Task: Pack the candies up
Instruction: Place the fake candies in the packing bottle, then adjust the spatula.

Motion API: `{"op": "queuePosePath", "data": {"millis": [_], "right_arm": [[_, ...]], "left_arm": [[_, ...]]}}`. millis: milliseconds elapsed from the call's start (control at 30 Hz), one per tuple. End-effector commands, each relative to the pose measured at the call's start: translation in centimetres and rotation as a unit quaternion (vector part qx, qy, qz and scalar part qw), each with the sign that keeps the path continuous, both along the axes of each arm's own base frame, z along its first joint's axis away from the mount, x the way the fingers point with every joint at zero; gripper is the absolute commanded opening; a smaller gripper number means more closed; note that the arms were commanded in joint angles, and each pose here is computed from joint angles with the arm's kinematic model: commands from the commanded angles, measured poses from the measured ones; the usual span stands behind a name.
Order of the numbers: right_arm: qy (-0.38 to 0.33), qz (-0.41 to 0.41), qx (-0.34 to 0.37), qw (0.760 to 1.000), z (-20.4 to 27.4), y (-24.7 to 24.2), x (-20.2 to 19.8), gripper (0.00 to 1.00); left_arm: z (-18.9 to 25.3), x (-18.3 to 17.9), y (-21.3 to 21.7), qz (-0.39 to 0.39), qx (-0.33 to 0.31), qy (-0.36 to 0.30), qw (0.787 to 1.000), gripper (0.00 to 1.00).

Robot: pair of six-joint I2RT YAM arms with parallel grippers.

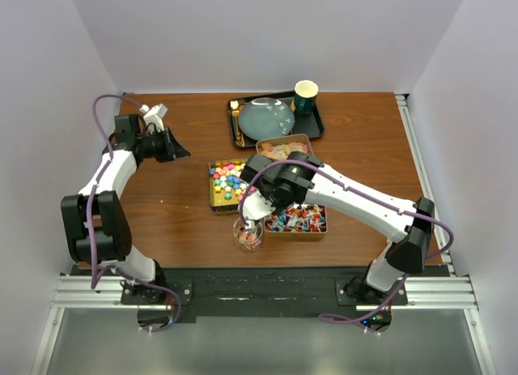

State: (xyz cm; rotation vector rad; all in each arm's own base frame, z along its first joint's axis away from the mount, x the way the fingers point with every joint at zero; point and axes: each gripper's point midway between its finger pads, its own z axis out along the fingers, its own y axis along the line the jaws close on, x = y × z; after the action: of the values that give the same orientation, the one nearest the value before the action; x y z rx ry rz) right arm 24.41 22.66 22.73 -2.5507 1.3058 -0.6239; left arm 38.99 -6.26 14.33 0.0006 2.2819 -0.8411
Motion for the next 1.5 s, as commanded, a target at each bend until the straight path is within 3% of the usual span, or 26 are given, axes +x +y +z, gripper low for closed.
{"op": "queuePosePath", "data": {"millis": [0, 33, 67, 133, 200, 233, 333, 400, 433, 667, 767, 900, 1100, 1167, 1200, 1233, 1300, 1467], "right_arm": [[0.06, -0.088, 0.008, 0.994, 2.3, -3.9, -1.5, 0.0], [0.063, -0.11, 0.024, 0.992, 2.4, -3.7, -1.0, 0.0], [0.086, -0.143, 0.042, 0.985, 1.7, -3.9, -0.6, 0.0], [0.106, -0.201, 0.074, 0.971, 1.1, -3.2, 0.4, 0.0], [0.129, -0.236, 0.101, 0.958, 0.7, -2.8, 0.8, 0.0], [0.134, -0.242, 0.11, 0.955, 0.6, -2.2, 1.1, 0.0], [0.144, -0.256, 0.131, 0.947, 0.5, -0.8, 1.6, 0.0], [0.149, -0.259, 0.145, 0.943, 0.7, 0.0, 1.7, 0.0], [0.15, -0.256, 0.162, 0.941, 1.4, 0.6, 1.8, 0.0], [0.147, -0.251, 0.232, 0.928, 4.1, 2.9, 2.6, 0.0], [0.196, -0.21, 0.284, 0.915, 6.0, 4.5, 0.4, 0.0], [0.201, -0.185, 0.308, 0.911, 7.8, 3.9, -1.0, 0.0], [0.139, -0.249, 0.15, 0.947, 2.5, -5.4, -0.3, 0.0], [0.136, -0.262, 0.082, 0.952, 0.3, -9.3, -1.4, 0.0], [0.134, -0.263, 0.062, 0.954, -0.3, -10.5, -1.7, 0.0], [0.129, -0.268, 0.017, 0.955, -1.4, -12.6, -2.3, 0.0], [0.12, -0.271, -0.008, 0.955, -1.6, -15.0, -2.8, 0.0], [0.106, -0.273, -0.066, 0.954, -2.3, -18.5, -3.7, 0.0]], "left_arm": [[7.9, -3.3, -5.2, -0.135, -0.167, -0.099, 0.972, 0.0], [9.6, -4.9, -6.7, -0.166, -0.224, -0.08, 0.957, 0.0], [10.3, -5.4, -7.2, -0.189, -0.225, -0.126, 0.947, 0.0], [12.8, -7.0, -8.3, -0.213, -0.253, -0.146, 0.932, 0.0], [12.5, -8.7, -9.0, -0.211, -0.306, -0.085, 0.924, 0.0], [13.5, -9.8, -9.7, -0.251, -0.297, -0.131, 0.912, 0.0], [13.4, -11.2, -10.7, -0.263, -0.324, -0.109, 0.902, 0.0], [13.1, -10.7, -11.1, -0.272, -0.308, -0.124, 0.903, 0.0], [12.3, -10.4, -11.4, -0.264, -0.316, -0.084, 0.907, 0.0], [10.6, -9.2, -12.4, -0.265, -0.312, -0.065, 0.91, 0.0], [8.8, -7.7, -12.3, -0.245, -0.302, -0.04, 0.92, 0.0], [7.0, -6.0, -12.2, -0.236, -0.281, -0.029, 0.93, 0.0], [7.0, -5.4, -11.9, -0.243, -0.271, -0.044, 0.93, 0.01], [5.6, -4.8, -11.5, -0.213, -0.257, -0.018, 0.942, 0.06], [4.7, -4.2, -11.0, -0.209, -0.228, -0.04, 0.95, 0.16], [3.4, -3.5, -10.4, -0.171, -0.202, -0.015, 0.964, 0.23], [2.5, -2.5, -8.5, -0.133, -0.155, -0.037, 0.978, 0.35], [-3.2, -1.1, -2.3, 0.023, -0.038, 0.019, 0.999, 0.39]]}}
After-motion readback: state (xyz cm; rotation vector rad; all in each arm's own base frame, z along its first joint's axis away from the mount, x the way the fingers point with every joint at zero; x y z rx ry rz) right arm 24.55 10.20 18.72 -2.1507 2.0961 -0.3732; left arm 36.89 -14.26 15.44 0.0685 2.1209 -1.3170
